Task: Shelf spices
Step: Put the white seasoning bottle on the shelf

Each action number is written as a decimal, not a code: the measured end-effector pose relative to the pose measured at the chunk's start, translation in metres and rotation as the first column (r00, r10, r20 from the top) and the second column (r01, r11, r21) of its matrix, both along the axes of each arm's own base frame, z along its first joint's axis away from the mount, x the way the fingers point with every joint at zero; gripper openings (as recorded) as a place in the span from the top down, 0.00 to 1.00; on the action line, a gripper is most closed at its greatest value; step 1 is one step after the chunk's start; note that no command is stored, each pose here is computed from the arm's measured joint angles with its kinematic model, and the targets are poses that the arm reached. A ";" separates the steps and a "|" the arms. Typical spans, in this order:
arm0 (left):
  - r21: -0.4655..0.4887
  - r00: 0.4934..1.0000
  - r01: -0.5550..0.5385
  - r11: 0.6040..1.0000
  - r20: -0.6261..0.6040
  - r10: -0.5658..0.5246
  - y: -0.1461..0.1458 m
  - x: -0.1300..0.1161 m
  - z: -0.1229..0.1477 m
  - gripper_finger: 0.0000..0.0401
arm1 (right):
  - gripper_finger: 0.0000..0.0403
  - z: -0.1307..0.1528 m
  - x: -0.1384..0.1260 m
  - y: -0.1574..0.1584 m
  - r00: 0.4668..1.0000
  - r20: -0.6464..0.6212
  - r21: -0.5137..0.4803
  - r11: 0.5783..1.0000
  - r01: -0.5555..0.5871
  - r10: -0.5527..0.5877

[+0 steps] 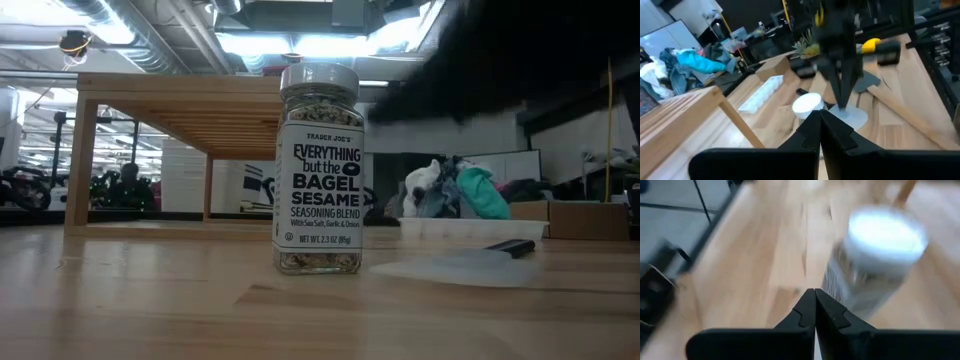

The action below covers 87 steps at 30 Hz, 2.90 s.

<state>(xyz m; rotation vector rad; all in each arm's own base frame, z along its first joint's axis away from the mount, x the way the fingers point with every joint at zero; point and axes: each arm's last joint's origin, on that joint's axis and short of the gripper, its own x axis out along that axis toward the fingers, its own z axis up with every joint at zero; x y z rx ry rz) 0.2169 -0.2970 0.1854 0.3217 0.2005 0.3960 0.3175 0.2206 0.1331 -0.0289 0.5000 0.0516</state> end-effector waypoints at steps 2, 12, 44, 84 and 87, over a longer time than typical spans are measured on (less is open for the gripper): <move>-0.004 1.000 -0.003 1.000 -0.005 0.003 0.001 -0.004 -0.003 1.00 | 0.99 0.018 -0.004 0.002 0.999 0.033 -0.022 0.999 -0.034 0.035; -0.185 1.000 -0.012 0.983 -0.016 0.009 0.006 -0.001 -0.017 1.00 | 0.99 0.068 -0.018 0.002 0.986 0.116 0.024 0.992 -0.126 0.122; -0.149 0.999 -0.015 0.989 -0.049 0.008 0.011 0.005 -0.016 1.00 | 0.34 0.075 -0.014 0.006 0.933 0.153 0.186 0.918 -0.350 0.325; -0.151 0.999 -0.015 0.988 -0.049 0.007 0.011 0.005 -0.016 1.00 | 0.34 -0.013 -0.010 -0.049 0.999 -0.038 0.035 0.999 -0.011 0.013; -0.152 0.999 -0.015 0.988 -0.048 0.008 0.011 0.005 -0.016 1.00 | 0.34 -0.020 -0.003 -0.052 0.999 -0.023 0.041 0.999 -0.028 0.029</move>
